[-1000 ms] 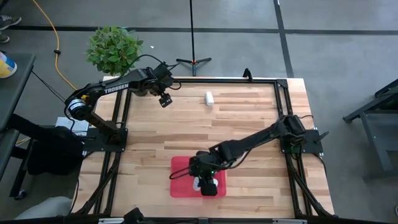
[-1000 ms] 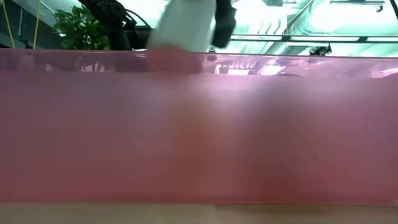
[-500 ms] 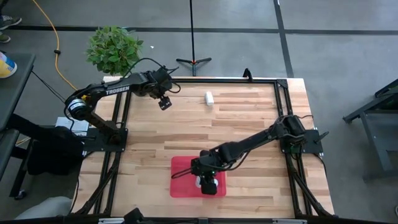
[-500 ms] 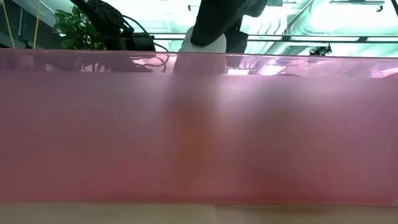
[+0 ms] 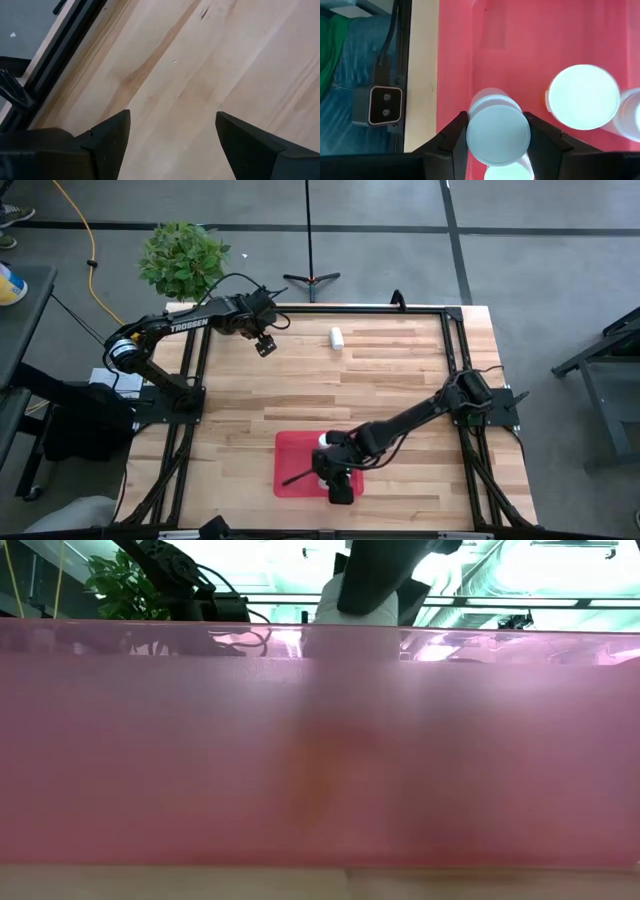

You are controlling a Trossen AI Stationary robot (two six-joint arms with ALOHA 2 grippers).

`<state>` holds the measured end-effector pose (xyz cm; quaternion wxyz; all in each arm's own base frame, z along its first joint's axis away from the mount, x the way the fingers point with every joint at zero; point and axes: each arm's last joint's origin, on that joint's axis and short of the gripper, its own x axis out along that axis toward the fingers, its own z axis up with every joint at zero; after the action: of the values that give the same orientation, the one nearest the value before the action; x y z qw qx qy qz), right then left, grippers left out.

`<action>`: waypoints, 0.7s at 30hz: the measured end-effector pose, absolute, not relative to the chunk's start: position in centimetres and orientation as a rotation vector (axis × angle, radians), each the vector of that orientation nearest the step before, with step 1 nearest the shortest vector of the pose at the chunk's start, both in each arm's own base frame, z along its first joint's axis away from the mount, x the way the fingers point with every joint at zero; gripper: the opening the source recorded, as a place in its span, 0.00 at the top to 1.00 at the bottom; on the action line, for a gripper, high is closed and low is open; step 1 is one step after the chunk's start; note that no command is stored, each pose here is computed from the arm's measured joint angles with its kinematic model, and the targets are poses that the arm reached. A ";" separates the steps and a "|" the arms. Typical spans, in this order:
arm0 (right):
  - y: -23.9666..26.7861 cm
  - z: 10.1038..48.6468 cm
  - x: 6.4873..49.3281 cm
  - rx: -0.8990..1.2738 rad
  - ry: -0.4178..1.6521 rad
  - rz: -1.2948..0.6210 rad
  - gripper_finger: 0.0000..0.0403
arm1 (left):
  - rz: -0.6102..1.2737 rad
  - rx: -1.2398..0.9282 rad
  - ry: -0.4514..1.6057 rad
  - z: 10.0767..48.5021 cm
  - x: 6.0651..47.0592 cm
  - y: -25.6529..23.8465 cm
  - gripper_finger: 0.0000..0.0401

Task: Pick and place pill bottles into a basket
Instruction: Put the white medicine bottle into the red bin

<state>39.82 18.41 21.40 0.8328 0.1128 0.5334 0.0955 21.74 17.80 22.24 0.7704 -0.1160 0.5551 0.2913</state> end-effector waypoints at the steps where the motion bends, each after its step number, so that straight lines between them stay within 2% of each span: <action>1: 18.5 21.4 39.8 0.236 1.133 0.203 0.63 | 0.633 -0.254 1.204 22.2 21.7 17.8 0.19; 19: 19.1 19.9 40.3 0.250 1.144 0.209 0.63 | 0.627 -0.324 1.223 22.1 21.5 17.5 0.19; 21: 19.1 19.9 40.2 0.251 1.144 0.211 0.60 | 0.627 -0.324 1.223 22.1 21.5 17.5 0.19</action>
<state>40.24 19.14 19.90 0.8281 0.1181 0.5389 0.0993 21.50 17.48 22.08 0.7610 -0.1488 0.5619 0.2881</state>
